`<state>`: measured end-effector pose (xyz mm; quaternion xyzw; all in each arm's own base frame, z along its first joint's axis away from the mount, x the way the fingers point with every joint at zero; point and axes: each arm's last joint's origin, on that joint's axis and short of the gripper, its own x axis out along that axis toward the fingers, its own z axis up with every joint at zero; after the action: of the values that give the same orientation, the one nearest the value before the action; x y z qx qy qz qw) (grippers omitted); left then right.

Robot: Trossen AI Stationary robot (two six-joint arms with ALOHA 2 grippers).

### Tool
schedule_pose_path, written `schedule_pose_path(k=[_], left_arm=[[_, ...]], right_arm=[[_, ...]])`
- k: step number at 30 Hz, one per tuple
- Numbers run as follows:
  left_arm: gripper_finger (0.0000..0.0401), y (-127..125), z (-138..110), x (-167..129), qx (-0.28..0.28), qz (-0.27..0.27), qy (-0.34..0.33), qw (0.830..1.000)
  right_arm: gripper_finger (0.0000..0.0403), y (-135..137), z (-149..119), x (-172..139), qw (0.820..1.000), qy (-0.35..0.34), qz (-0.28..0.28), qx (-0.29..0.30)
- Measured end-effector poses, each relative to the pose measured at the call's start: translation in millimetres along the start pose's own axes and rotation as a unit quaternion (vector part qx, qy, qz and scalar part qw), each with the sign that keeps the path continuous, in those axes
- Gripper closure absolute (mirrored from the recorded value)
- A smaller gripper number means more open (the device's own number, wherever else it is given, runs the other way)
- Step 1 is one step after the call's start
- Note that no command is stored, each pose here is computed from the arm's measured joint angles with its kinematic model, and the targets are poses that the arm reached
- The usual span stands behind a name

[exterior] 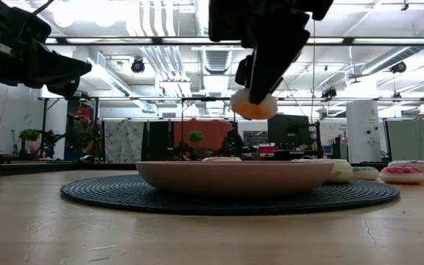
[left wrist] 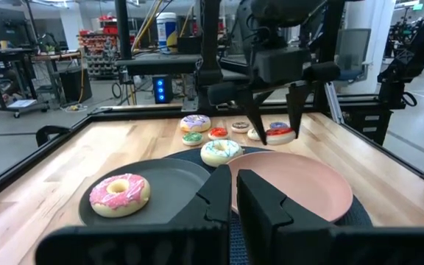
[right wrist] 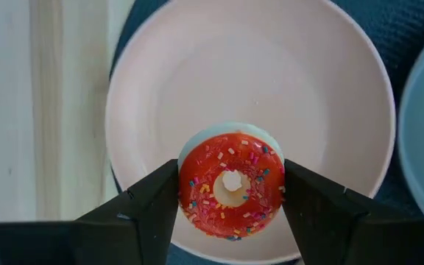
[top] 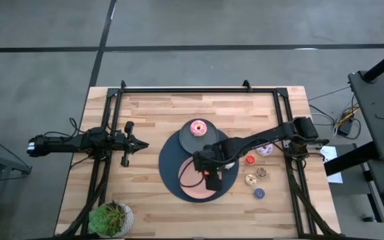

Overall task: Pick & Place donuts
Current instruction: Put the top small orange doughnut into the pink plate

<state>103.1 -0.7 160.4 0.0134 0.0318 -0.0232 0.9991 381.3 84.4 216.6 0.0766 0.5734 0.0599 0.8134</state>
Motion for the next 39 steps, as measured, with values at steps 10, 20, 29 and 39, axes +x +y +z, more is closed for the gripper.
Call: schedule_pose_path(k=[10,20,29,39], left_arm=[[0.0401,0.0,0.0,0.0,0.000,0.000,0.000,1.000],[0.0401,0.0,-0.1,0.0,0.000,0.000,0.000,1.000],[0.0401,0.0,0.0,0.0,0.000,0.000,0.000,1.000],[0.0401,0.0,-0.1,0.0,0.000,0.000,0.000,1.000]], right_arm=[[0.0188,7.6,-3.4,10.2,1.000,0.016,0.000,0.004],[0.0188,7.2,-3.7,11.5,1.000,0.017,-0.003,0.002],[0.0188,4.0,-1.8,10.6,1.000,0.013,-0.004,-0.014],[0.0188,8.9,16.4,-0.3,0.999,-0.028,0.006,-0.022]])
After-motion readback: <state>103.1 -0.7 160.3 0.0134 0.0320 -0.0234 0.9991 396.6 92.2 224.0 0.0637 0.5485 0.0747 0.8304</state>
